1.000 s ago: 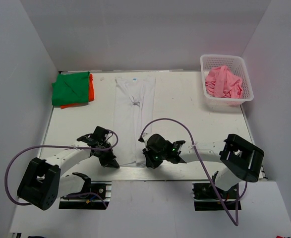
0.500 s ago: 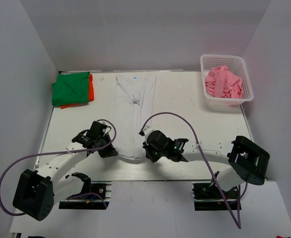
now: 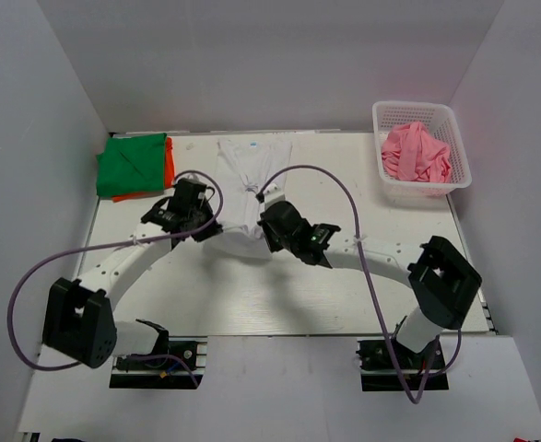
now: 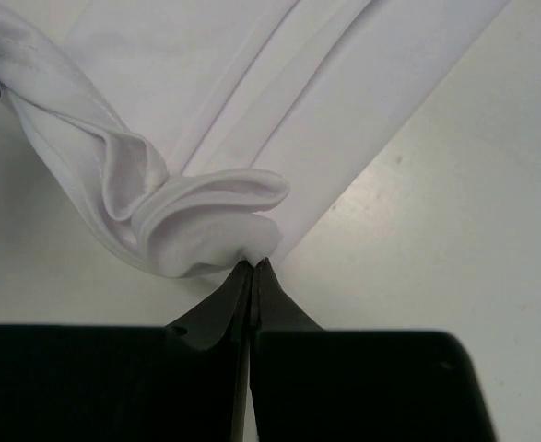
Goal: Fold and stack the t-shirts
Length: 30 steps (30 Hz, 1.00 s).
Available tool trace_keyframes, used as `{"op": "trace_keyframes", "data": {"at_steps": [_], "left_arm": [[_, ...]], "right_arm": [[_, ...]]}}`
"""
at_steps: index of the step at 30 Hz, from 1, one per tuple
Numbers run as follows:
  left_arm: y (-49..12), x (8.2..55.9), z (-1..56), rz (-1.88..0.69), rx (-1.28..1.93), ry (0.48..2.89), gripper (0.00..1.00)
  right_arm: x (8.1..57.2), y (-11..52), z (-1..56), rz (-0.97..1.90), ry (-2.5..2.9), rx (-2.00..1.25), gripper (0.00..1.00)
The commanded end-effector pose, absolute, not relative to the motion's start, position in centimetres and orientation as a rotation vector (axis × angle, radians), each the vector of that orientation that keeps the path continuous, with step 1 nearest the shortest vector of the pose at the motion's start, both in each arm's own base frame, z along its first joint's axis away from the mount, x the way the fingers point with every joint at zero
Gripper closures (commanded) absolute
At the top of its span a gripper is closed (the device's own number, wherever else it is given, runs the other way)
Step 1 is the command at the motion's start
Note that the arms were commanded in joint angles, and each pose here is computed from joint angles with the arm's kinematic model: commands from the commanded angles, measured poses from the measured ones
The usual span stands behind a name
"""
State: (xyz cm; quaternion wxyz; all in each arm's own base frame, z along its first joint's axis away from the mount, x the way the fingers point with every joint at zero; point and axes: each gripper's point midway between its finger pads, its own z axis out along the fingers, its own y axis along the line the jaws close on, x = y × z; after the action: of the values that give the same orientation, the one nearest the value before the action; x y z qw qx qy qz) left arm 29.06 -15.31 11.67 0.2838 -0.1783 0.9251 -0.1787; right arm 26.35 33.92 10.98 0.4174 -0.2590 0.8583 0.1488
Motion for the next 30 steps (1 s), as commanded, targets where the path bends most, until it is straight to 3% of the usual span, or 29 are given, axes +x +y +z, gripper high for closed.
{"op": "trace_keyframes", "data": {"at_steps": [1, 14, 30], "left_arm": [[-14.3, 33.8, 14.2, -0.365, -0.486, 2.364, 1.00], [-14.0, 43.2, 15.5, -0.304, -0.524, 2.309, 1.00], [-15.1, 48.6, 10.6, -0.317, -0.483, 2.411, 1.00]], "right_arm": [[30.4, 34.4, 13.3, 0.297, 2.073, -0.605, 1.00], [39.8, 33.8, 14.0, 0.275, 2.055, -0.543, 1.00], [44.2, 34.1, 9.5, 0.351, 2.164, -0.515, 1.00]]}}
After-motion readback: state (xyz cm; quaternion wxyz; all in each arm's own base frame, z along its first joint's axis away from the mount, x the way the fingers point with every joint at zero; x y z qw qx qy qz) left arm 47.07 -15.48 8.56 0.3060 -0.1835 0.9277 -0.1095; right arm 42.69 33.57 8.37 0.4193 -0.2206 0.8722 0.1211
